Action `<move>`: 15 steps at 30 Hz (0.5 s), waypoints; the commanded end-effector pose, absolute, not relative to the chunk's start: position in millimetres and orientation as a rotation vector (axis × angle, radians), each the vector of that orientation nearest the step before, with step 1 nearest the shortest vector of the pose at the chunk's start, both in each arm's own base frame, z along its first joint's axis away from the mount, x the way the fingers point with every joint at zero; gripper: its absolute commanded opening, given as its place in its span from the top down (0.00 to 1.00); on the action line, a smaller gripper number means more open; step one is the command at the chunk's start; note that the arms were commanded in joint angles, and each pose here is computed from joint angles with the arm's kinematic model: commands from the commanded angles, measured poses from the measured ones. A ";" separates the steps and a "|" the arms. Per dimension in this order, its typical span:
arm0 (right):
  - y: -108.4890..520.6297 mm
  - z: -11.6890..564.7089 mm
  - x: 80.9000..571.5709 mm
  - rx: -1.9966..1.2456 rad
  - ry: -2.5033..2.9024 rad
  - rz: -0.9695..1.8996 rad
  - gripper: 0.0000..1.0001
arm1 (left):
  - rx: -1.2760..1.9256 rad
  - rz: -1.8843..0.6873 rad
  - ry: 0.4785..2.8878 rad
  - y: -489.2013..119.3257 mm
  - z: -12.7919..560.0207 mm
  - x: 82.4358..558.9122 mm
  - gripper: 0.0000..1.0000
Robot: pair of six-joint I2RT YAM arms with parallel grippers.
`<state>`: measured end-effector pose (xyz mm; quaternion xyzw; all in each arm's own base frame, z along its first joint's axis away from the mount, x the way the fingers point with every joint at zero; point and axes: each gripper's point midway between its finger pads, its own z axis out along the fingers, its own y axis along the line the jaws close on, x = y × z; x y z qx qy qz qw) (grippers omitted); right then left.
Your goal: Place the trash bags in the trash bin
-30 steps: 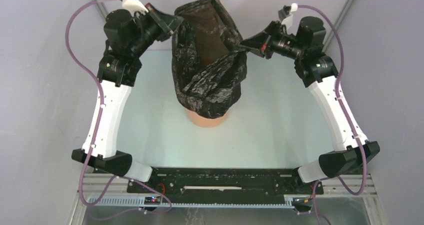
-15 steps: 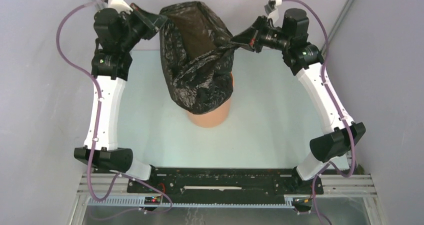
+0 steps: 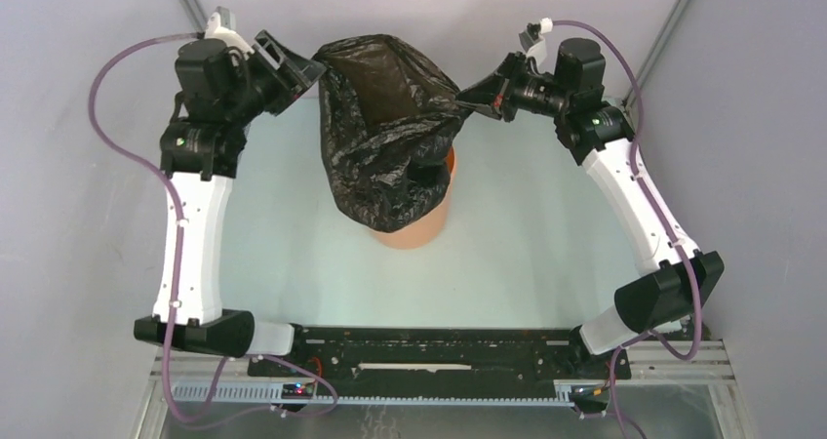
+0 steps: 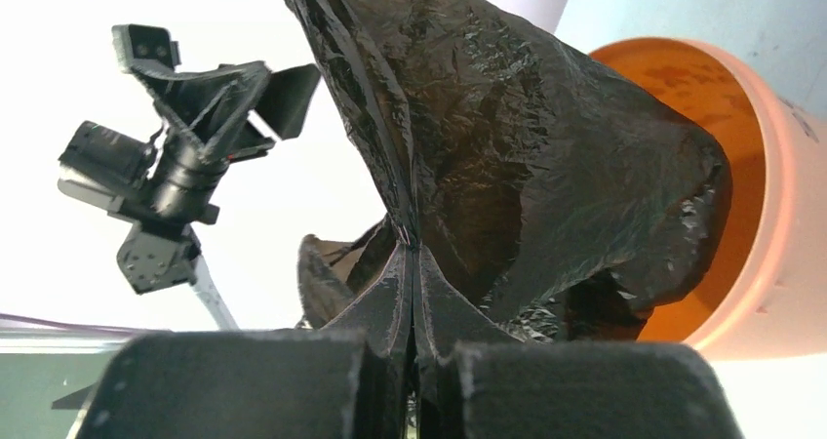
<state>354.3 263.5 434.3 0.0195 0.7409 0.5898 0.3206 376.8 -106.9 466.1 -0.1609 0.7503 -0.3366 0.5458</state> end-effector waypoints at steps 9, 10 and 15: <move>265.2 468.8 340.8 -0.056 1.843 1.574 1.00 | -0.139 -0.616 1.716 -115.3 527.3 267.5 0.36; 267.0 470.9 339.2 -0.070 1.837 1.578 1.00 | -0.124 -0.615 1.745 -123.3 521.7 272.4 0.40; 269.5 482.1 330.7 -0.128 1.799 1.566 1.00 | -0.007 -0.596 1.821 -164.7 503.5 303.2 0.58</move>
